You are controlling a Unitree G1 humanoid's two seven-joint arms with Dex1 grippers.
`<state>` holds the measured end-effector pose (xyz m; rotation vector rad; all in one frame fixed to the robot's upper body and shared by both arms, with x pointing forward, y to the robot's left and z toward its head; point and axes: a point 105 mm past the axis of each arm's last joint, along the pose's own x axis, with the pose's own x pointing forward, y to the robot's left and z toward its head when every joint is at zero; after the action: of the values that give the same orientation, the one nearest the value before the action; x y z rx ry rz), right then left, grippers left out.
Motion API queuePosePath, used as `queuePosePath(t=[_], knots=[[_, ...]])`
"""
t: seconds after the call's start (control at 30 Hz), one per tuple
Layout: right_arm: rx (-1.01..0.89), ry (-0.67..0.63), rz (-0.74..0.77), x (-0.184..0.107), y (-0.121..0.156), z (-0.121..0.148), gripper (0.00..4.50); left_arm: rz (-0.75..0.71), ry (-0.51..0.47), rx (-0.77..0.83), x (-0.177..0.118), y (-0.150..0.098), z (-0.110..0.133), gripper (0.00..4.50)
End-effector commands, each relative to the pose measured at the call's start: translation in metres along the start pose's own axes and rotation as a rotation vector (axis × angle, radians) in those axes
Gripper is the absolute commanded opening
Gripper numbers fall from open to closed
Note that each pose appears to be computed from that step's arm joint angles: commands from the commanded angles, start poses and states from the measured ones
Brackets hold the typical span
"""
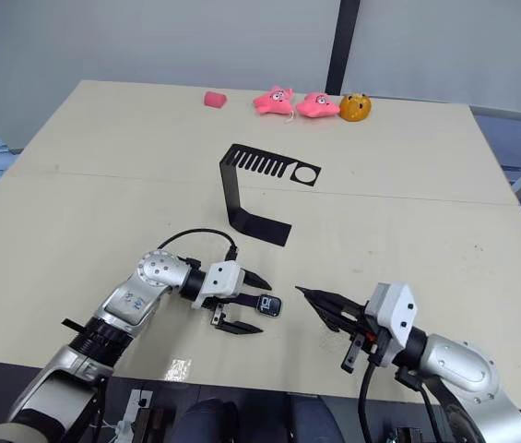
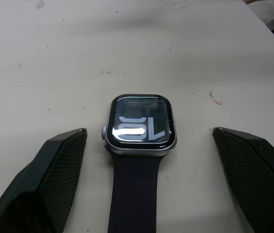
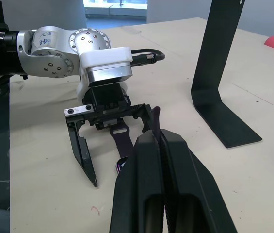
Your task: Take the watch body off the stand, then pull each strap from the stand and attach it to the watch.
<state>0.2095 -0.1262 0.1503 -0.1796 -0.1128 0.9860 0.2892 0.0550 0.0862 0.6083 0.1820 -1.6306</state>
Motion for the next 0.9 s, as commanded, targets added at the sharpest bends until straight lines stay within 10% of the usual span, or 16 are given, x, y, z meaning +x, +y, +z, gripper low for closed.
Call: queuePosePath(t=[0.03, 0.6, 0.8, 0.9], knots=[[-0.034, -0.032, 0.012, 0.003, 0.005, 0.011, 0.0, -0.012, 0.004, -0.013, 0.004, 0.0, 0.001, 4.47], [-0.028, -0.021, 0.019, 0.005, 0.007, 0.009, 0.0, -0.021, 0.042, -0.016, 0.015, 0.003, -0.005, 4.47], [-0.028, -0.021, 0.021, 0.004, 0.008, 0.011, 0.0, -0.02, 0.051, -0.174, 0.015, 0.0, -0.016, 1.68], [-0.036, -0.028, 0.024, 0.006, 0.009, 0.014, 0.0, -0.029, 0.038, -0.192, 0.013, -0.002, -0.013, 1.59]])
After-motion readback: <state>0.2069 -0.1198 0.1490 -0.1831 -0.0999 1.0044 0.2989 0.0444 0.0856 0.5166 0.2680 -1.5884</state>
